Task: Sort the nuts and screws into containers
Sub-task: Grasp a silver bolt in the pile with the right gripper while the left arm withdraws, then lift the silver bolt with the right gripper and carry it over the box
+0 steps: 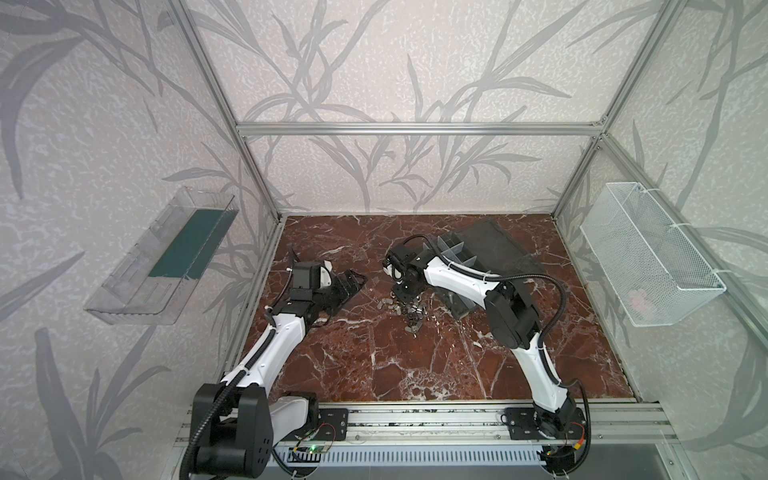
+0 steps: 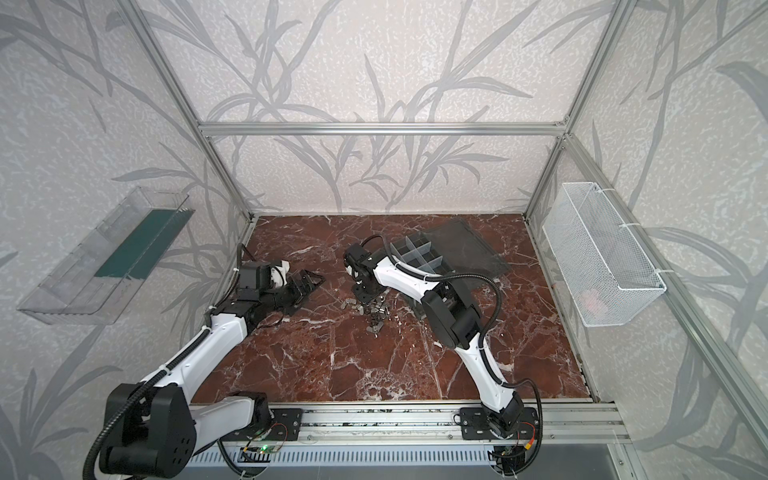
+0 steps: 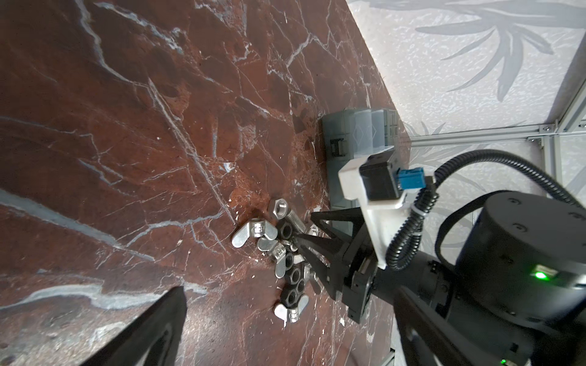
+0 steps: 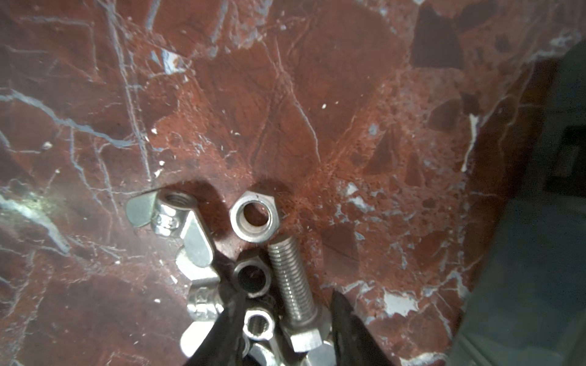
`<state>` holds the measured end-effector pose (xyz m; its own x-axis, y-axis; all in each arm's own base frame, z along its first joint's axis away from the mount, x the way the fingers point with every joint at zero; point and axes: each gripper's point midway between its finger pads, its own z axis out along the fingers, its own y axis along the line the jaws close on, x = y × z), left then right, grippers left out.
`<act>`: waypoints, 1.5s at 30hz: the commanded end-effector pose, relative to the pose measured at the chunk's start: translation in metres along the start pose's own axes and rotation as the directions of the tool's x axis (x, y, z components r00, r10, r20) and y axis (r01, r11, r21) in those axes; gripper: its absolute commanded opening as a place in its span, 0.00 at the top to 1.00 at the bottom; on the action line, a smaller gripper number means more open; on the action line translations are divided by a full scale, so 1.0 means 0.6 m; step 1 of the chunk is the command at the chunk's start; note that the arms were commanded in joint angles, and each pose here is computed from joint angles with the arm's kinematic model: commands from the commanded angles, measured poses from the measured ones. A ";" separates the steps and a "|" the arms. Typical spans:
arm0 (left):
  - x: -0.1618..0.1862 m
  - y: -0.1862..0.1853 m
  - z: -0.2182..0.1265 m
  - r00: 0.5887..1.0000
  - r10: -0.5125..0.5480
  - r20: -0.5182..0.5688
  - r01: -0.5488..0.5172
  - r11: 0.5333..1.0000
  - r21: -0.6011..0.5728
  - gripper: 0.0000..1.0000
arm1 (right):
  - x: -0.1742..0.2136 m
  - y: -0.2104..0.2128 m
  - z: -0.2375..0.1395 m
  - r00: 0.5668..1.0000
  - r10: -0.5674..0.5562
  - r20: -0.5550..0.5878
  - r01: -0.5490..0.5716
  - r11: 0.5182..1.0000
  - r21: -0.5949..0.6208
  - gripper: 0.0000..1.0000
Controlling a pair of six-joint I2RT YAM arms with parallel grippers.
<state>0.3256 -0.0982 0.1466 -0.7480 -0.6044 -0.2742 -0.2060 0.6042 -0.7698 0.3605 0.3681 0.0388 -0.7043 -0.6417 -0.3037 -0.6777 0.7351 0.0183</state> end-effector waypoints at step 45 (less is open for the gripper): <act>-0.018 -0.008 -0.011 0.997 -0.061 0.050 0.057 0.995 0.081 0.01 | -0.053 -0.037 -0.041 0.999 0.004 0.045 -0.007 0.998 0.063 0.91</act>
<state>0.3317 -0.0910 0.1510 -0.7094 -0.6606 -0.2459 -0.2195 0.5385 -0.8135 0.3831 0.3647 0.0243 -0.6965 -0.6645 -0.2708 -0.6772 0.7335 -0.0580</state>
